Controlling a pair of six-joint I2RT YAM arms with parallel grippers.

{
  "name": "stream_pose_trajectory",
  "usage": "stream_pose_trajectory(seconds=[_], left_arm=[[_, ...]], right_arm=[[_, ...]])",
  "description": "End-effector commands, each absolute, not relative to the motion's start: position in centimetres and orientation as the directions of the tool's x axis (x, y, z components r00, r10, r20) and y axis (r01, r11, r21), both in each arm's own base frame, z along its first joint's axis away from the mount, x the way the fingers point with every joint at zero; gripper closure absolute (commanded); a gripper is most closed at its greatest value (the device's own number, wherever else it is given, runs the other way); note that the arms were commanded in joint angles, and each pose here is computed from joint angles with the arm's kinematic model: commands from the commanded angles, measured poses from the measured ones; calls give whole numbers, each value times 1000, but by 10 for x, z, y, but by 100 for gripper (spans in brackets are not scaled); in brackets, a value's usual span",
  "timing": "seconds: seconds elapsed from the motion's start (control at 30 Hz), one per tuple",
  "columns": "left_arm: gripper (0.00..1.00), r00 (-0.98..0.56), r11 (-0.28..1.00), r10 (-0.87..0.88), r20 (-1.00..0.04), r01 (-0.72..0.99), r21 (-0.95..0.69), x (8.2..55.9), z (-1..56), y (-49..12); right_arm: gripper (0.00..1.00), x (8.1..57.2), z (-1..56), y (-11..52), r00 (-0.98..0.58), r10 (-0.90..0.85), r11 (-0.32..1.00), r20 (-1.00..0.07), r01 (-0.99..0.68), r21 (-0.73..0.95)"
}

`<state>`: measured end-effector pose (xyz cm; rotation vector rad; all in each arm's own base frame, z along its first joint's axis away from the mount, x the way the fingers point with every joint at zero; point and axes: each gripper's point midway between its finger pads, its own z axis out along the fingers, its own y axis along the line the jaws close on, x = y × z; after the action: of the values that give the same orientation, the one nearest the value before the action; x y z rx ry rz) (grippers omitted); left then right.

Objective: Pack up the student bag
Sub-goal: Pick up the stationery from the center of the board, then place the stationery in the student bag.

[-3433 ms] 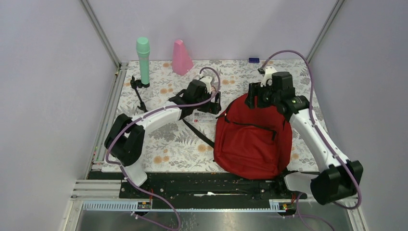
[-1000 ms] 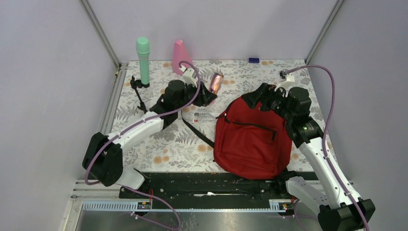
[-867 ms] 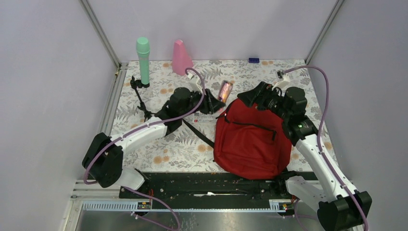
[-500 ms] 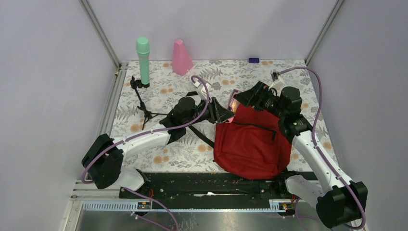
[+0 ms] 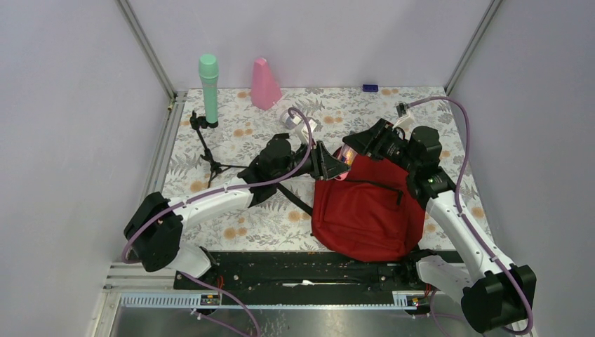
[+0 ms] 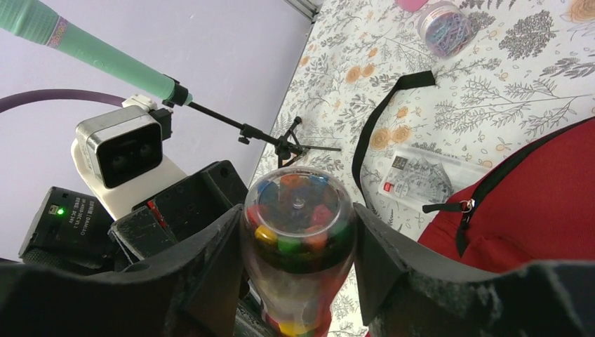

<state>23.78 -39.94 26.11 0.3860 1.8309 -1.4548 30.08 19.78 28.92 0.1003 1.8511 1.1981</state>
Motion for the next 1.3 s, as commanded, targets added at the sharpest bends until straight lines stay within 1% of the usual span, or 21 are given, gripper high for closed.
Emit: stream_pose_trajectory(seconds=[0.0,0.03,0.07,0.1,0.13,0.17,0.2,0.23,0.27,0.3,0.33,0.37,0.47,0.53,0.6,0.77,0.93,1.0,1.1,1.27], left_arm=[[100,-608,183,-217,-764,744,-643,227,304,-414],[100,-610,177,-210,-764,745,-643,226,304,-415],[98,-612,174,-205,-764,745,-644,224,303,-416],[92,-611,182,-202,-765,744,-643,225,301,-416],[80,-606,201,-204,-769,743,-639,228,298,-415],[63,-597,229,-205,-776,741,-631,232,294,-413],[47,-585,259,-207,-784,740,-621,236,289,-411],[33,-579,286,-208,-788,735,-615,240,285,-409],[23,-572,316,-203,-795,730,-606,244,279,-407],[18,-563,341,-192,-804,730,-593,246,274,-406],[15,-551,363,-178,-816,734,-574,249,268,-404],[13,-530,385,-156,-833,744,-546,251,263,-403],[12,-483,470,-78,-872,754,-460,264,239,-399],[12,-484,544,-6,-875,733,-409,277,214,-396],[12,-499,569,69,-864,731,-377,284,191,-399],[12,-505,529,150,-850,767,-363,285,169,-413],[14,-497,496,172,-850,790,-361,286,161,-424],[15,-496,492,176,-850,793,-360,286,159,-425],[16,-501,512,178,-847,782,-355,290,153,-423],[24,-561,573,161,-812,723,-386,295,139,-415]], right_arm=[[62,301,293,199,-569,494,528,-658,-405,747],[67,301,293,198,-564,496,533,-660,-402,745],[71,303,291,196,-559,502,541,-660,-392,744],[75,304,289,194,-550,508,549,-663,-386,741],[79,305,287,192,-541,509,561,-669,-381,735],[83,306,284,189,-532,508,577,-677,-373,727],[85,307,280,186,-522,500,598,-691,-369,712],[85,308,276,183,-514,493,618,-701,-360,699],[86,309,272,179,-504,479,645,-718,-353,678],[86,311,269,174,-493,463,673,-736,-345,654],[87,312,267,168,-484,450,699,-751,-333,633],[87,315,268,161,-470,442,721,-764,-320,614],[89,326,266,134,-432,439,768,-788,-275,579],[89,334,262,116,-409,439,794,-800,-241,558],[89,339,258,99,-388,415,827,-823,-215,519],[90,344,233,77,-373,270,911,-888,-199,360],[90,342,212,80,-427,150,922,-892,-264,282],[90,343,206,77,-432,123,931,-894,-263,255],[91,344,199,78,-445,95,930,-890,-280,239],[91,337,191,98,-509,34,876,-860,-399,271]])
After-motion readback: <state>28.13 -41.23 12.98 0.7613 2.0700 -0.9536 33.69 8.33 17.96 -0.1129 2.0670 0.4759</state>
